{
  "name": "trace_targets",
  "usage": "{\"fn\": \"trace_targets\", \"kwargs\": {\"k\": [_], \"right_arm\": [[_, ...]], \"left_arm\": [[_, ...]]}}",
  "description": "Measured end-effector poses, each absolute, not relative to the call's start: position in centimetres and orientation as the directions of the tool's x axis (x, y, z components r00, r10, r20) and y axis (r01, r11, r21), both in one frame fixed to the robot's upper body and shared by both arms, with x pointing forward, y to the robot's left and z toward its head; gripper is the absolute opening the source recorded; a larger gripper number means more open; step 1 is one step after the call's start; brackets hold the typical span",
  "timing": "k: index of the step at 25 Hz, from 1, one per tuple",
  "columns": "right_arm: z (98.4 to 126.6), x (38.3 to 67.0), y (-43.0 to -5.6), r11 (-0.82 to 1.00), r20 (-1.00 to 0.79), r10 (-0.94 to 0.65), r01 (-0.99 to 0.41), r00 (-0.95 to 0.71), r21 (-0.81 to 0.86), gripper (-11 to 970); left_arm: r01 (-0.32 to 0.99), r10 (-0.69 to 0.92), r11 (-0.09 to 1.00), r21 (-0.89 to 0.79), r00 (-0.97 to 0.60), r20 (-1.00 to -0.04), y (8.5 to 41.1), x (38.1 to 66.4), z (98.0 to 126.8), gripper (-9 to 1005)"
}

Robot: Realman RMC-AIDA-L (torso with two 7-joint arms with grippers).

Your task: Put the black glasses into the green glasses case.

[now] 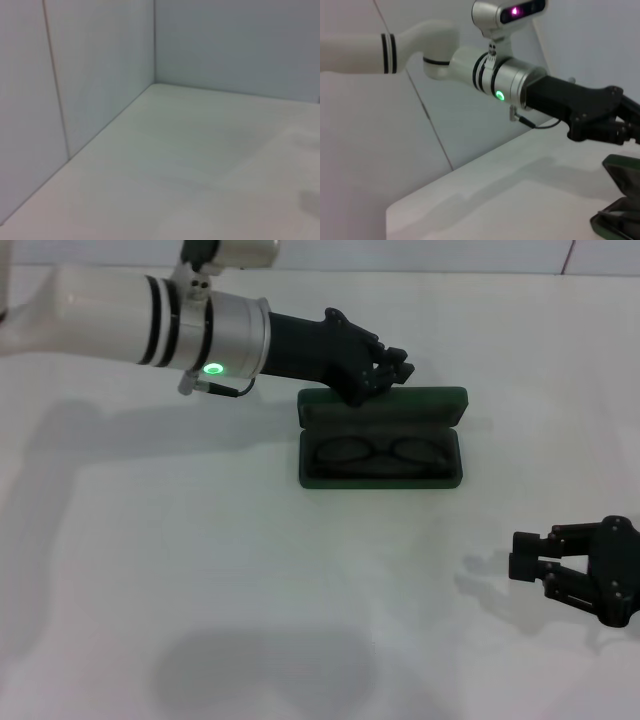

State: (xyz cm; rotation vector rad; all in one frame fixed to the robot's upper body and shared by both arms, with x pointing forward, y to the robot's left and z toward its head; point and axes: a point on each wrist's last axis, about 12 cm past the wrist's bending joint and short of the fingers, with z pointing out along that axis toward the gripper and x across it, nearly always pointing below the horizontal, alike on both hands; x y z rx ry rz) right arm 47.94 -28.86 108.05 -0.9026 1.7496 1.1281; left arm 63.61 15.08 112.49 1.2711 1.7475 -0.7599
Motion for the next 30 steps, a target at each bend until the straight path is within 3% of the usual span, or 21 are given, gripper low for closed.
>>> {"fn": "trace_targets", "kwargs": {"k": [17, 30], "right_arm": [[107.9, 48.9, -28.6, 0.349, -0.921, -0.123, -0.885, -0.370, 0.309, 343], [107.7, 49.3, -28.4, 0.356, -0.925, -0.127, -0.887, -0.359, 0.295, 368]], "left_arm": [[0.933, 0.486, 0.361, -0.009, -0.196, -0.852, 15.2, 62.9, 110.2, 145], [0.965, 0.532, 0.253, -0.070, -0.200, -0.823, 14.9, 60.3, 108.3, 113]]}}
